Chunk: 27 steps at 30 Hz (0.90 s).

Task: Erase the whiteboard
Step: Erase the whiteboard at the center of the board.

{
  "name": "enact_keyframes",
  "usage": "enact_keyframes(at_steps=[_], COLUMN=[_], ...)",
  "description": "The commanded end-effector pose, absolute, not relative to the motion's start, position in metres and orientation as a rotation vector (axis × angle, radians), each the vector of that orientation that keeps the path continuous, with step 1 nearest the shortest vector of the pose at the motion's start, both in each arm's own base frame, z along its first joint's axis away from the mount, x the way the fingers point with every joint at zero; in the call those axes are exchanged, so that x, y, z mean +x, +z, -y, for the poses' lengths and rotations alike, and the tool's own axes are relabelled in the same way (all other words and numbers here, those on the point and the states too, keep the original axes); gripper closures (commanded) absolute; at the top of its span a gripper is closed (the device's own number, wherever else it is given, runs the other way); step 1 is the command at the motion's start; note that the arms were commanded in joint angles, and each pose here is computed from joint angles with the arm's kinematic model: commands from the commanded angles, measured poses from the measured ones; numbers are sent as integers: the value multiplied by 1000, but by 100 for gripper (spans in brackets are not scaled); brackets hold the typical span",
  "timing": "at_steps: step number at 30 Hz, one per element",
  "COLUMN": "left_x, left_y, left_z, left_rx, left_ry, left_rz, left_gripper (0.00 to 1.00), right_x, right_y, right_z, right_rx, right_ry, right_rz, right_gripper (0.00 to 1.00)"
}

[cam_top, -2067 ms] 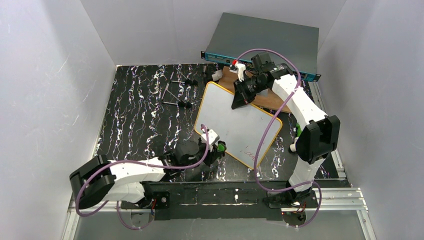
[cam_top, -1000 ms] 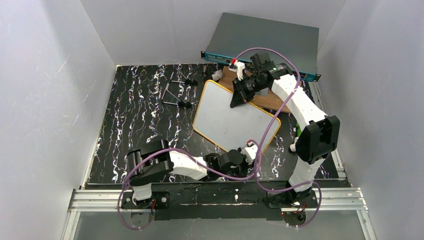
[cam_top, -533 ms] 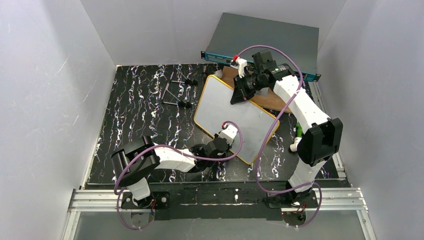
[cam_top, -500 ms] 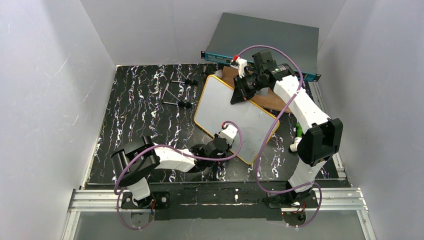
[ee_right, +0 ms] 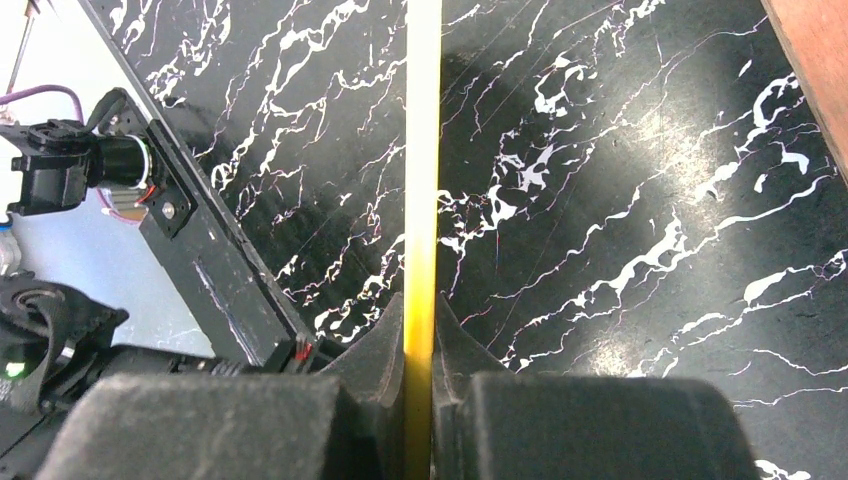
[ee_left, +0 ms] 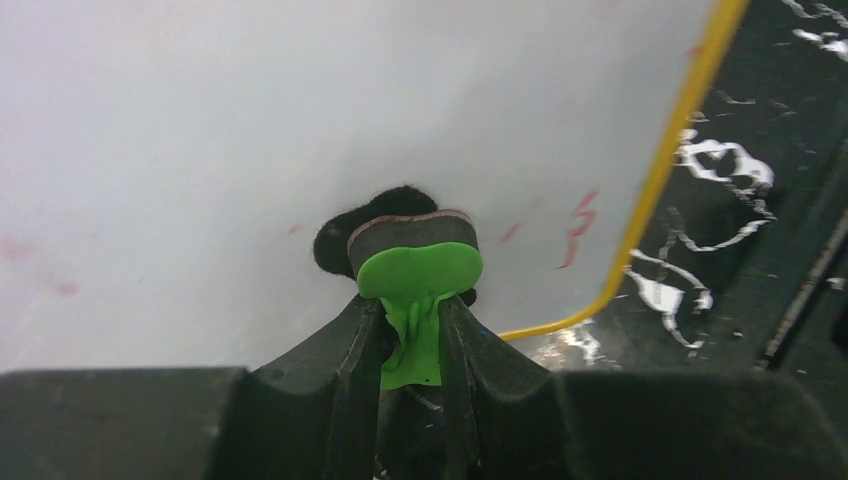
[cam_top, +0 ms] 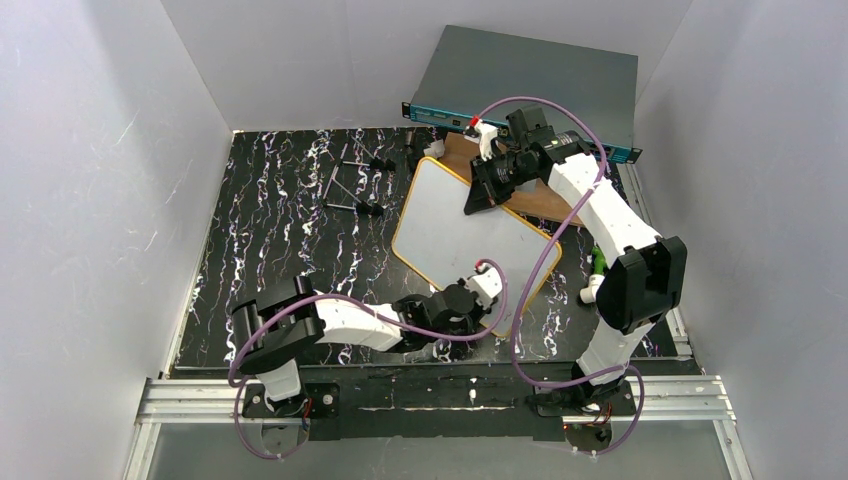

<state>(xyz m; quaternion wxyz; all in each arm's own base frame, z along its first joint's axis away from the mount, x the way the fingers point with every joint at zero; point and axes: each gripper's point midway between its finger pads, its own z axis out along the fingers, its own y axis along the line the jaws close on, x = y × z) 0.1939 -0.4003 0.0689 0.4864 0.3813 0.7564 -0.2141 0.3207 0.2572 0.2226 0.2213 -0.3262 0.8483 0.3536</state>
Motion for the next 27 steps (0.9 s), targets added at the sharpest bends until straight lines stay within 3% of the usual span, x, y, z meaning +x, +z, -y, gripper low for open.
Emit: enact_keyframes(at_steps=[1, 7, 13, 20, 27], left_x=[177, 187, 241, 266, 249], left_y=[122, 114, 113, 119, 118], left_z=[460, 455, 387, 338, 358], left_rx=[1014, 986, 693, 520, 635], left_ry=[-706, -579, -219, -182, -367], left_rz=[-1686, -1763, -1877, -1945, -1924], left_gripper=[100, 100, 100, 100, 100], right_x=[300, 299, 297, 297, 303], right_y=[236, 237, 239, 237, 230], right_z=[-284, -282, -281, -280, -277], right_rx=[-972, -972, -972, -970, -945], right_ry=[1145, 1141, 1128, 1116, 1071], right_rz=[-2249, -2244, -2235, -2238, -2264], right_gripper=[99, 99, 99, 99, 99])
